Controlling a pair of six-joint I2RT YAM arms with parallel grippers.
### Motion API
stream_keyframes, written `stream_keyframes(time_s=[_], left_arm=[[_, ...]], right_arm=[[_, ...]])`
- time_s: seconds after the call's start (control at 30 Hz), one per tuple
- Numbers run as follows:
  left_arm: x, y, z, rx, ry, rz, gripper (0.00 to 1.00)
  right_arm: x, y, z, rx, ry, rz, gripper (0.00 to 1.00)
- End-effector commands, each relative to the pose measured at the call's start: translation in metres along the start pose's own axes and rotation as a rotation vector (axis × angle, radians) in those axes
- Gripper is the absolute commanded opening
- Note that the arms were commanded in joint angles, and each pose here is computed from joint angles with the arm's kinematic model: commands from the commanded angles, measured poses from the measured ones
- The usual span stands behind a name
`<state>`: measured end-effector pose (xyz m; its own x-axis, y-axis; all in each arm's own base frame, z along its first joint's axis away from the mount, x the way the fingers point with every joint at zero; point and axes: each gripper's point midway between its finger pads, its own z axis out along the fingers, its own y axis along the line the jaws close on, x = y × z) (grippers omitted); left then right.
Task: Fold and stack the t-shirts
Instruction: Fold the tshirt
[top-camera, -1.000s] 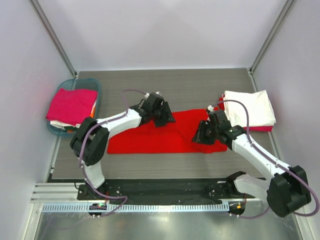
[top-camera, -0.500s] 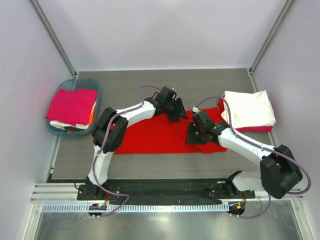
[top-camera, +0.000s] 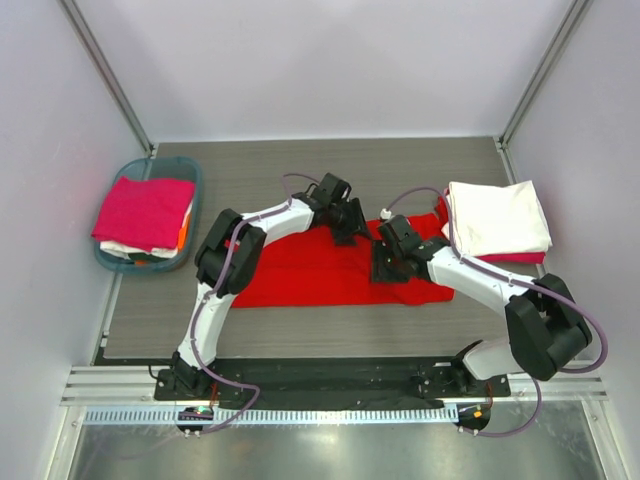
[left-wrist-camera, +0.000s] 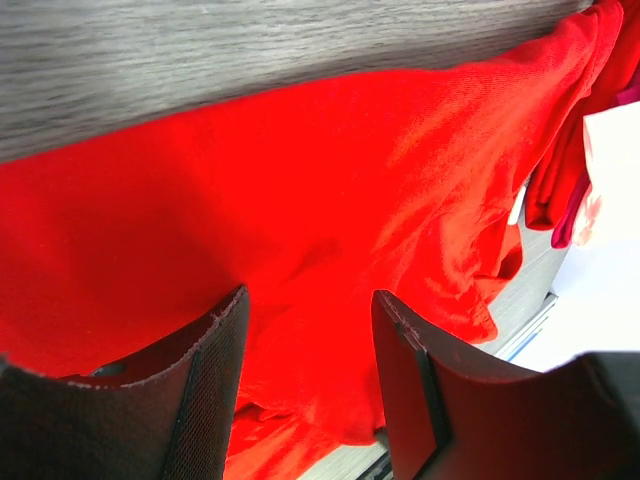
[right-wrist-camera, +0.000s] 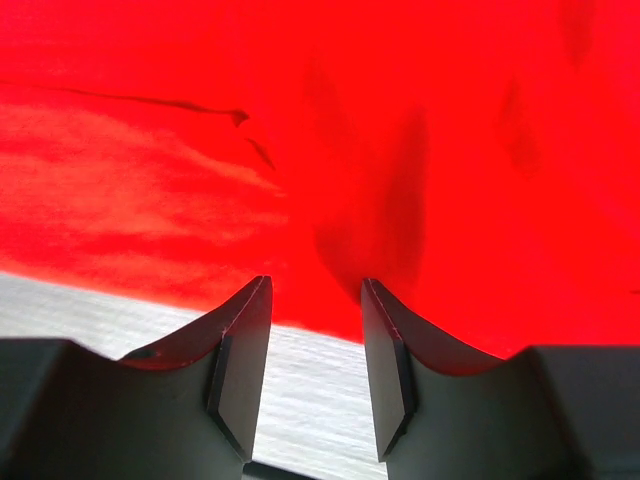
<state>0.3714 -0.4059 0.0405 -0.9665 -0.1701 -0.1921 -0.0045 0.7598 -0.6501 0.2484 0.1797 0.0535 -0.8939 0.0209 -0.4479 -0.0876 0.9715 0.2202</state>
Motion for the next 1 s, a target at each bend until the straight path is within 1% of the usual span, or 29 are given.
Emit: stream_keyframes(time_s=[0.0,0.07,0.2,0.33,0.37,0.47,0.57,0.67,0.7,0.73,0.97], left_arm=[[0.002,0.011,0.009,-0.037,0.014,0.014,0.54],[0.002,0.011,0.011,-0.036,0.018,0.006,0.54],[-0.003,0.013,0.012,-0.047,-0.005,0.009,0.54],[-0.005,0.013,0.014,-0.048,-0.008,0.009,0.54],[-0.004,0.013,0.015,-0.047,-0.003,0.006,0.54],[-0.002,0.013,0.015,-0.048,-0.001,0.004,0.54],[-0.003,0.014,0.011,-0.053,-0.011,0.011,0.54],[-0.005,0.011,0.007,-0.049,-0.022,0.021,0.54],[-0.004,0.011,0.007,-0.049,-0.020,0.020,0.54],[-0.005,0.010,0.005,-0.047,-0.022,0.021,0.54],[-0.005,0.006,0.000,-0.042,-0.028,0.025,0.54]], right_arm=[[-0.010,0.023,-0.006,-0.101,-0.023,0.003,0.47],[-0.005,0.022,-0.001,-0.098,-0.003,0.008,0.47],[-0.010,0.012,0.006,-0.033,-0.027,0.016,0.47],[-0.013,0.020,0.005,-0.059,-0.024,0.017,0.47],[-0.010,0.027,0.003,-0.098,-0.008,0.011,0.47],[-0.001,0.039,0.001,-0.141,0.013,-0.010,0.47],[0.002,0.044,0.000,-0.139,0.010,-0.035,0.48],[0.001,0.037,0.004,-0.099,0.003,-0.026,0.48],[-0.005,0.026,0.007,-0.034,-0.027,-0.022,0.48],[-0.006,0.024,0.010,-0.015,-0.026,-0.022,0.47],[-0.028,0.005,0.017,0.077,-0.052,0.003,0.43]])
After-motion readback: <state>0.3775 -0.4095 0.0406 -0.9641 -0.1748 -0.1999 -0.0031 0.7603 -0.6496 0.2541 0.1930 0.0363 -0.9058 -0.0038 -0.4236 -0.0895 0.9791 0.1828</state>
